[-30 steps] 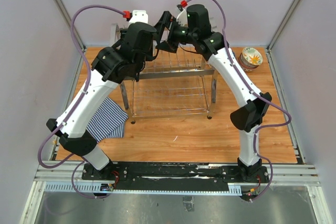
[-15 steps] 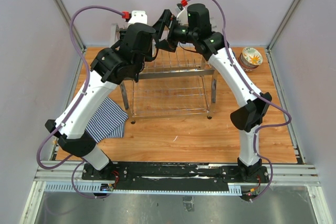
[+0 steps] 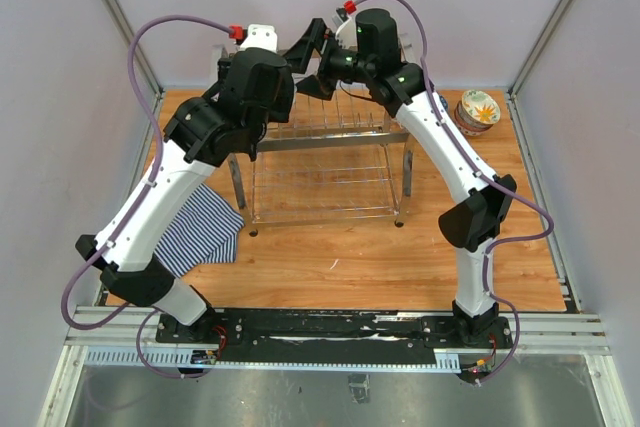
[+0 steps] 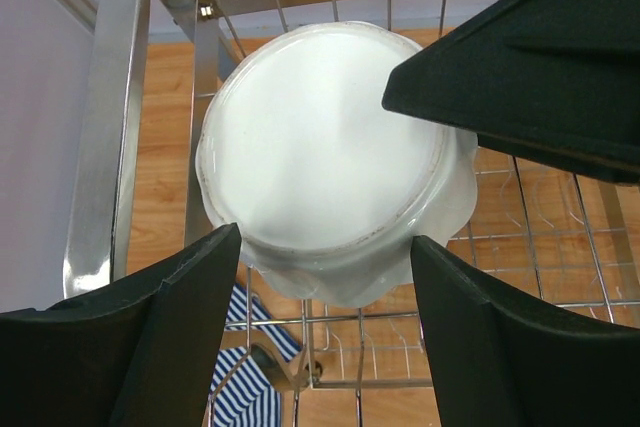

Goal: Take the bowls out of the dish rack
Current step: Adjust the bowl in the dish rack.

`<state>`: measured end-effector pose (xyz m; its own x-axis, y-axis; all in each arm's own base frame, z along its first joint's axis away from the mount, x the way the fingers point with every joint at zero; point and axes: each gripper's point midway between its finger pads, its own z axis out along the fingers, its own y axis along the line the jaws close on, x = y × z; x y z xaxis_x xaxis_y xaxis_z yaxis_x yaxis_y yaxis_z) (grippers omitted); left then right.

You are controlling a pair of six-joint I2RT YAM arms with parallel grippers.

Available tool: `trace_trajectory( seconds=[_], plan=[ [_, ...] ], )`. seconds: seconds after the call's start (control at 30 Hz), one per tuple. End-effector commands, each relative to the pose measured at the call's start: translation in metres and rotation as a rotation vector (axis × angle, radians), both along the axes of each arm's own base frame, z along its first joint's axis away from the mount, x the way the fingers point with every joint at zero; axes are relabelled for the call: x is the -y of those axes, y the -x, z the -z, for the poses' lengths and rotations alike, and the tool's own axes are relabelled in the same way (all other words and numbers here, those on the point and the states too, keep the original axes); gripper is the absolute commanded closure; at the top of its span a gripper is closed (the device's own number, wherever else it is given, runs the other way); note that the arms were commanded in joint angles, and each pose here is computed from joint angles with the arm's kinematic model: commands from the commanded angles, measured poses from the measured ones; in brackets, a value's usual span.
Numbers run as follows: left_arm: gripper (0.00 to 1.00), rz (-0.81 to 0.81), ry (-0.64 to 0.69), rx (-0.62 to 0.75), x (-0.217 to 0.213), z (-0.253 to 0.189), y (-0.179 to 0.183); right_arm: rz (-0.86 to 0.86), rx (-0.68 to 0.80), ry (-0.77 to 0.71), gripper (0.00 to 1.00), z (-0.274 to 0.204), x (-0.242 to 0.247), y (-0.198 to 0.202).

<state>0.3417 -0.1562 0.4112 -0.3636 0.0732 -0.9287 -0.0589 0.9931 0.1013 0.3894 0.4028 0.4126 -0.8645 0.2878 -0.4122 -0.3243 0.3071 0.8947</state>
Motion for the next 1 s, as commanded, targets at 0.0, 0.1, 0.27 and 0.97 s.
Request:
trace_trajectory(
  seconds=[0.0,0.1,0.27,0.97],
  plan=[
    [0.26,0.055,0.006,0.022,0.001,-0.009,0.003,-0.058,0.047,-0.081,0.02,-0.027,-0.012,0.017],
    [0.26,0.095,0.002,0.029,0.005,-0.010,0.003,-0.062,0.053,-0.100,0.02,-0.032,-0.013,0.018],
    [0.25,0.162,-0.020,0.023,0.012,-0.009,0.004,-0.067,0.068,-0.125,0.01,-0.040,-0.013,0.019],
    [0.13,0.184,-0.097,0.014,0.013,-0.004,-0.001,-0.083,0.060,-0.193,0.01,-0.058,-0.021,0.026]
  ],
)
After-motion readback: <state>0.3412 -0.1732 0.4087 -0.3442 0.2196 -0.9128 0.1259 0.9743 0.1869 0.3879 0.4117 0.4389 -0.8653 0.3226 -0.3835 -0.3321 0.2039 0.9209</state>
